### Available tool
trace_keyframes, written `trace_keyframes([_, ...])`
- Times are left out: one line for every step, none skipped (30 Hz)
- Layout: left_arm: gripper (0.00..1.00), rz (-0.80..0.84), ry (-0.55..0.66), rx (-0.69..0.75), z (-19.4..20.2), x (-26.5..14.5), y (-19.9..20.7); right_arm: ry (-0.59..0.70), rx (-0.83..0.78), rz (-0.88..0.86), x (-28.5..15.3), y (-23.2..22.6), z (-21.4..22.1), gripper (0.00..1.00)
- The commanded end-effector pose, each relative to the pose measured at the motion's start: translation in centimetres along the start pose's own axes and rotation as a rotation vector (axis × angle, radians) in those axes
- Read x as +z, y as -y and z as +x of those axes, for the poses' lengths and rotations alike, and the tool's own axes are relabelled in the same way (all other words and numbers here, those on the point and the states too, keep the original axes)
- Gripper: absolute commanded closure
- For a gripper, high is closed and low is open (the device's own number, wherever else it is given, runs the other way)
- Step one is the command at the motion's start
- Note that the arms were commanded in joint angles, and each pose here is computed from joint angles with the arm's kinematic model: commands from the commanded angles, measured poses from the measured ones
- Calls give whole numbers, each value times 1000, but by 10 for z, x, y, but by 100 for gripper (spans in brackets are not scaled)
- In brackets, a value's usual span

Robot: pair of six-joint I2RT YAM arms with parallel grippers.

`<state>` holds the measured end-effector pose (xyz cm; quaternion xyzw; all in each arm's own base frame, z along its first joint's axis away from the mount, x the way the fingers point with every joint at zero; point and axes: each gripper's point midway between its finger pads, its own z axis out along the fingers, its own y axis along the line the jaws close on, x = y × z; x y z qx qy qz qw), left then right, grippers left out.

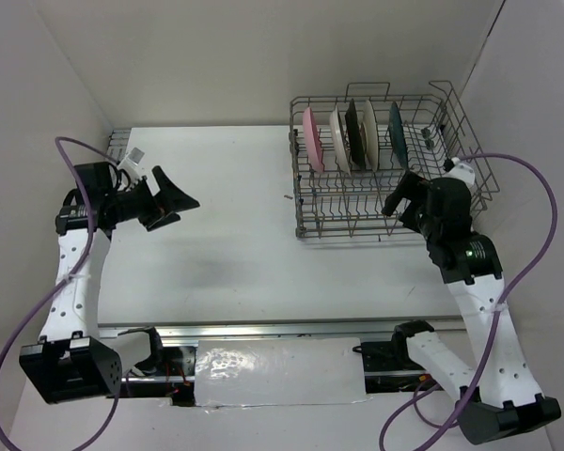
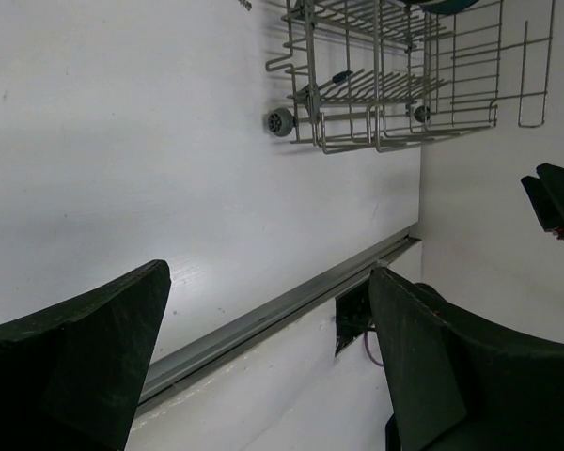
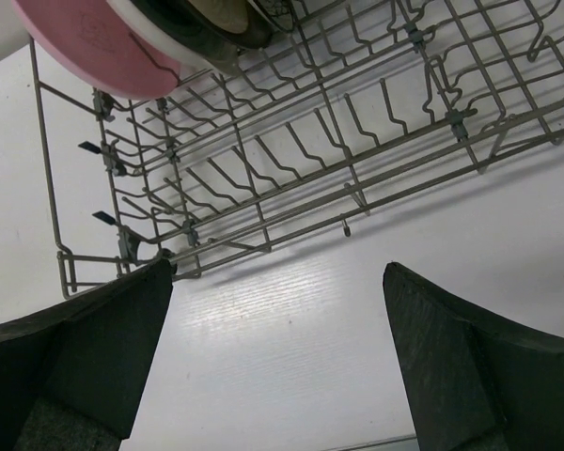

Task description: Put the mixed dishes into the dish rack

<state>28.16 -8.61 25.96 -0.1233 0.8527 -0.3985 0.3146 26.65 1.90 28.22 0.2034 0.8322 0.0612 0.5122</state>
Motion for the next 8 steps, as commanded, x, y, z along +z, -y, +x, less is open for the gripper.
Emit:
trace_keyframes([1,31,8,87,-3,0,22,29,22,35,-3,8,0,0])
trace_keyframes([1,38,-7,105,1,3,27,33,26,32,-6,9,1,0])
trace_keyframes([1,32,-13,111,3,5,28,37,29,34,-7,10,1,0])
trace_keyframes([1,17,-16,114,3,8,27,44,34,36,-8,11,1,0])
trace_keyframes([1,20,-30,125,7,11,30,48,35,32,-10,13,2,0])
trace_keyframes([1,6,-33,129,7,14,29,55,25,21,-11,12,2,0])
trace_keyframes([1,4,-32,135,7,15,31,56,24,19,-12,12,2,0])
trace_keyframes([1,-2,-34,140,7,16,32,65,28,12,-14,12,2,0])
